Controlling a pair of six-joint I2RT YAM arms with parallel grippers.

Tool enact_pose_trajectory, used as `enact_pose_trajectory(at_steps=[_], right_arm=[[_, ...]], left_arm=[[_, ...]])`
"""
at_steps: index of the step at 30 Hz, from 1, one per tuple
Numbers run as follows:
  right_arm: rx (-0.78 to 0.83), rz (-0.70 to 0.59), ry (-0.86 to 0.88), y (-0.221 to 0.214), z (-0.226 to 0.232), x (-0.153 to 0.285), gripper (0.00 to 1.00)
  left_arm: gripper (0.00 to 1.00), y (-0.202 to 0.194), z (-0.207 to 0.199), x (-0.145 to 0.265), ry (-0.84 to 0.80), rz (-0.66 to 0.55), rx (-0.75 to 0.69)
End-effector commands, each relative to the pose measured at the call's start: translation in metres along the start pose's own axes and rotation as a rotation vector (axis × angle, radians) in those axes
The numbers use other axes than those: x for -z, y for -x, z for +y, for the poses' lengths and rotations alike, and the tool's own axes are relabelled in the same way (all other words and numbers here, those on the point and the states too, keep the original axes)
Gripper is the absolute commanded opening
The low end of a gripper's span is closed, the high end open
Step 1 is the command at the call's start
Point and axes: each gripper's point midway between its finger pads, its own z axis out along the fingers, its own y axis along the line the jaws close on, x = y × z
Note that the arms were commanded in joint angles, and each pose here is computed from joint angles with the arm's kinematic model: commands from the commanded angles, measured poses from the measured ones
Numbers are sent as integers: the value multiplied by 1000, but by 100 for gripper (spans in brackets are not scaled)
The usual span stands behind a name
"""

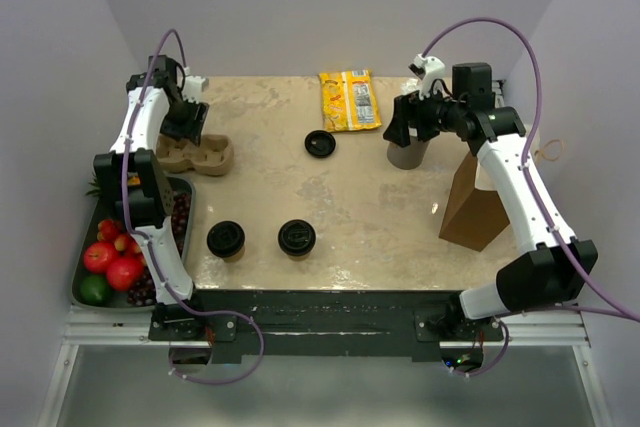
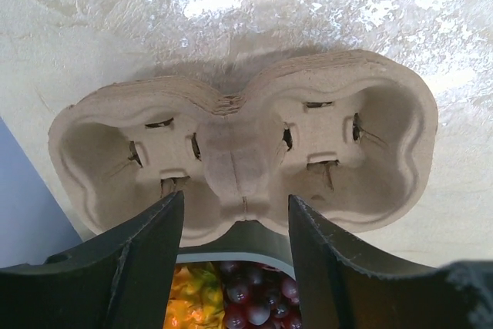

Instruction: Pack the takeout coffee

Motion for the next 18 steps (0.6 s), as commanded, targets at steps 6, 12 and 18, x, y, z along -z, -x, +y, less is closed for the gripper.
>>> enact_pose_trajectory(at_steps=[6, 12, 18], right_arm=[[21, -61, 10, 12, 8, 14, 81], [16, -58, 18, 14, 7, 9, 81], [9, -48, 26, 12, 7, 5, 81]], left_arm=[[60, 2, 1, -14, 1, 14, 9], [59, 2, 1, -19, -4, 14, 13], [53, 1, 0, -21, -10, 21, 9]])
